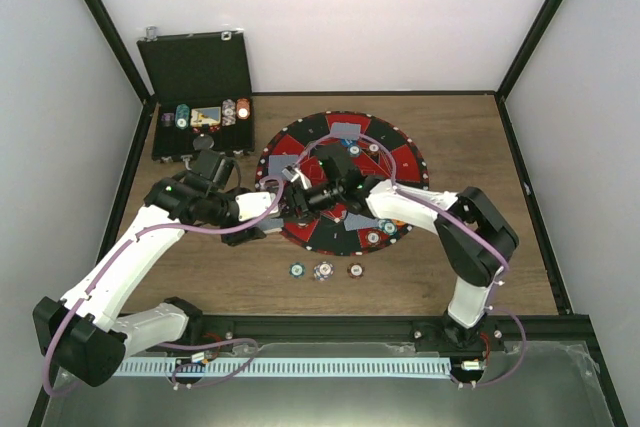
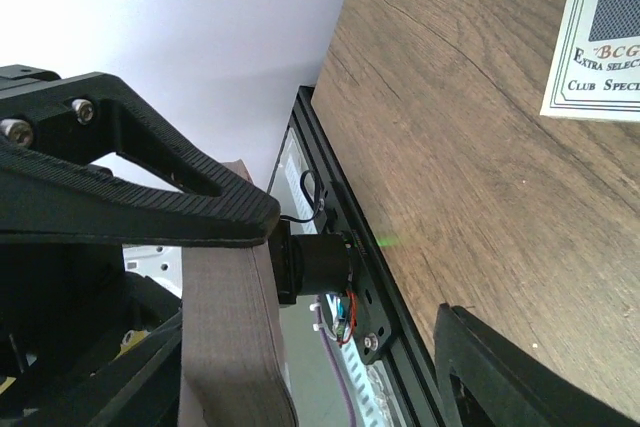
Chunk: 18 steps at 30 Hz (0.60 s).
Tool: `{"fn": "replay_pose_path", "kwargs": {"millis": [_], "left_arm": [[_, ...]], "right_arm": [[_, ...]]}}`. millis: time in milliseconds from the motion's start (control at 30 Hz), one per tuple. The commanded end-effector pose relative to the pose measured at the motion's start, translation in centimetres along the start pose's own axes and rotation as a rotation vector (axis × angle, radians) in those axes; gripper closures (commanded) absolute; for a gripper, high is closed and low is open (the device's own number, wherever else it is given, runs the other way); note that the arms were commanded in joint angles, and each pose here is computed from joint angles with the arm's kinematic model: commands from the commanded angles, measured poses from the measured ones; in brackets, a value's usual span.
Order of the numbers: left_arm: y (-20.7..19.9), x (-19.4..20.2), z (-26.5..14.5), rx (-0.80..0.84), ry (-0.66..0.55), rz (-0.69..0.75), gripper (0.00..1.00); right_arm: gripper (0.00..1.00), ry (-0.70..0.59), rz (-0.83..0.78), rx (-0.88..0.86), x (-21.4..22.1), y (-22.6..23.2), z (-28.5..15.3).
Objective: Distribute texas hold em gaming equipment
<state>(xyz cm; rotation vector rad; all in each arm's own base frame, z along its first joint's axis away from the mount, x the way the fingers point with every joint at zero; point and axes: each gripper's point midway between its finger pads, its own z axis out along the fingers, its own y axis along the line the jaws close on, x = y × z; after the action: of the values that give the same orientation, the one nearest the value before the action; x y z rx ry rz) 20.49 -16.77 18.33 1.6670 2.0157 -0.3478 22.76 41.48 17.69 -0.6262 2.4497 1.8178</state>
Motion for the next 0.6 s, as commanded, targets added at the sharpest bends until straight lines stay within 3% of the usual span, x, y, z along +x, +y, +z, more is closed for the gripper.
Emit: {"fn": "replay_pose_path", "kwargs": {"millis": [0, 167, 367, 567], "left_arm": [[0.3, -2.0, -1.7, -0.027, -0.081, 0.045, 0.9], [0.1, -1.9, -1.8, -0.022, -0.076, 0.047, 0.9], [0.2, -2.1, -1.8, -0.024, -0.079, 0.052, 0.9], [0.6, -1.9, -1.5, -0.031, -0.066, 0.048, 0.9]], "right_arm": [[0.39, -0.03, 0.042, 0.095, -0.1, -2.2, -1.5], [0.45, -0.056, 0.064, 0.109, 0.4, -3.0, -2.9], [0.56, -0.086, 0.022, 0.053, -0.3, 0.2, -4.0], [0.87, -0.11, 0.001, 0.004, -0.2, 2.6, -4.9]]}}
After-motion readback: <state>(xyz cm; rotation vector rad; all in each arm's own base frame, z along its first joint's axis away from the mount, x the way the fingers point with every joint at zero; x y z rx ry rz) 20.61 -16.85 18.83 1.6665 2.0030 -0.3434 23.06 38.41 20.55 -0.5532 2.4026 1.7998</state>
